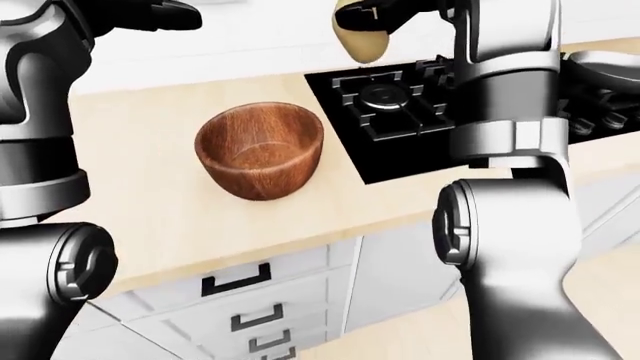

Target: Pick the potato from the pan and place it in the bowl.

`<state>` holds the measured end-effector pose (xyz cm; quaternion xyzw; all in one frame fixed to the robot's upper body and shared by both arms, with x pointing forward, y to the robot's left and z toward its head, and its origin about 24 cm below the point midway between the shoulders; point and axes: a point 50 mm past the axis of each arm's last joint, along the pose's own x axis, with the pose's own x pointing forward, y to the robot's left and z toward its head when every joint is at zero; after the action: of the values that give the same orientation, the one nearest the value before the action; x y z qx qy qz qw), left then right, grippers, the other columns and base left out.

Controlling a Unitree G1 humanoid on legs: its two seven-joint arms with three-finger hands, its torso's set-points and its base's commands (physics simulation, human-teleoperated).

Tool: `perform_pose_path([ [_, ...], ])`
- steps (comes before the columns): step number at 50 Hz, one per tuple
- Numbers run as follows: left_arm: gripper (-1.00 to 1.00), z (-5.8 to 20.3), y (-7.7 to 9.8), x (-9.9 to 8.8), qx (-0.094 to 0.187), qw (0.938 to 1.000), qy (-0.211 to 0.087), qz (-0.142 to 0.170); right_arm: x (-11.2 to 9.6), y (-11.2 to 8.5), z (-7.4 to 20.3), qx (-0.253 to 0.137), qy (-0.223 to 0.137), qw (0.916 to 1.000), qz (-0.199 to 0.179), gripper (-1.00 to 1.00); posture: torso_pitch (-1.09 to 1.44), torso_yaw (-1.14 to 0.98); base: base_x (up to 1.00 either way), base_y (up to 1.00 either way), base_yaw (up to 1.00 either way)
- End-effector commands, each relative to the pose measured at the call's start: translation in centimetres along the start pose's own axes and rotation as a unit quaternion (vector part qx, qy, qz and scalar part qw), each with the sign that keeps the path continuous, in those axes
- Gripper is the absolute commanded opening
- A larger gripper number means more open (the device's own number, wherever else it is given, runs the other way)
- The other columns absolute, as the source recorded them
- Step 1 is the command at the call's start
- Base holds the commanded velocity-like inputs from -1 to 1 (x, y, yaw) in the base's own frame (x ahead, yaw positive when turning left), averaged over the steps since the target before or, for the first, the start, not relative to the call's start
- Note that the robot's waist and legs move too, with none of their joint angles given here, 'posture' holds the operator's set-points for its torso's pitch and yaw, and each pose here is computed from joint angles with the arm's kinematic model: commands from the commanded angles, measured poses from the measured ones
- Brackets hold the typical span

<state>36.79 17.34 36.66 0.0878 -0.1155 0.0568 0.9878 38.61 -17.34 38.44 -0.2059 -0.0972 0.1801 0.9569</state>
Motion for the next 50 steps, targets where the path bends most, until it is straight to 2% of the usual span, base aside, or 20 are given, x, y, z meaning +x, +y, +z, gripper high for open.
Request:
perform_pose_path([
  [1,1.0,2.3,0.2,-0.4,-0.002,0.9988,-0.048,0.003,-0.7,-0.7,2.2,-0.015,-0.042,0.9989,-0.017,-1.0,0.0,0.0,-0.11,0.32,0.0],
  [10,1.0,2.2,0.3,-0.5,-0.001,0.9988,-0.048,0.003,-0.8,-0.7,2.1,-0.009,-0.045,0.9988,-0.016,-1.0,0.0,0.0,-0.09,0.29,0.0],
  [13,1.0,2.0,0.2,-0.5,0.002,0.9988,-0.048,0.003,-0.6,-0.2,1.6,-0.005,-0.041,0.9992,-0.001,-1.0,0.0,0.0,0.0,0.0,0.0],
  [23,1.0,2.0,0.2,-0.5,0.003,0.9987,-0.05,0.004,-0.6,-0.5,1.4,-0.011,-0.019,0.9996,-0.015,-1.0,0.0,0.0,0.0,0.0,0.0],
  [26,1.0,2.1,0.2,-0.6,0.003,0.9987,-0.051,0.004,-0.9,-1.0,2.3,-0.007,-0.04,0.9986,-0.032,-1.0,0.0,0.0,0.0,0.0,0.0],
  [30,1.0,2.3,0.0,-0.6,0.003,0.9986,-0.052,0.002,-0.9,-1.2,2.5,-0.008,-0.039,0.9985,-0.037,-1.0,0.0,0.0,0.0,0.0,0.0],
  [46,1.0,2.6,0.0,-0.6,0.002,0.9985,-0.054,0.001,-1.1,-1.3,2.6,-0.01,-0.045,0.9982,-0.039,-1.0,0.0,0.0,0.0,0.0,0.77],
  [50,1.0,2.5,0.0,-0.6,0.003,0.9985,-0.054,0.001,-1.2,-1.3,2.6,-0.01,-0.047,0.9981,-0.039,-1.0,0.0,0.0,0.0,0.0,0.1],
])
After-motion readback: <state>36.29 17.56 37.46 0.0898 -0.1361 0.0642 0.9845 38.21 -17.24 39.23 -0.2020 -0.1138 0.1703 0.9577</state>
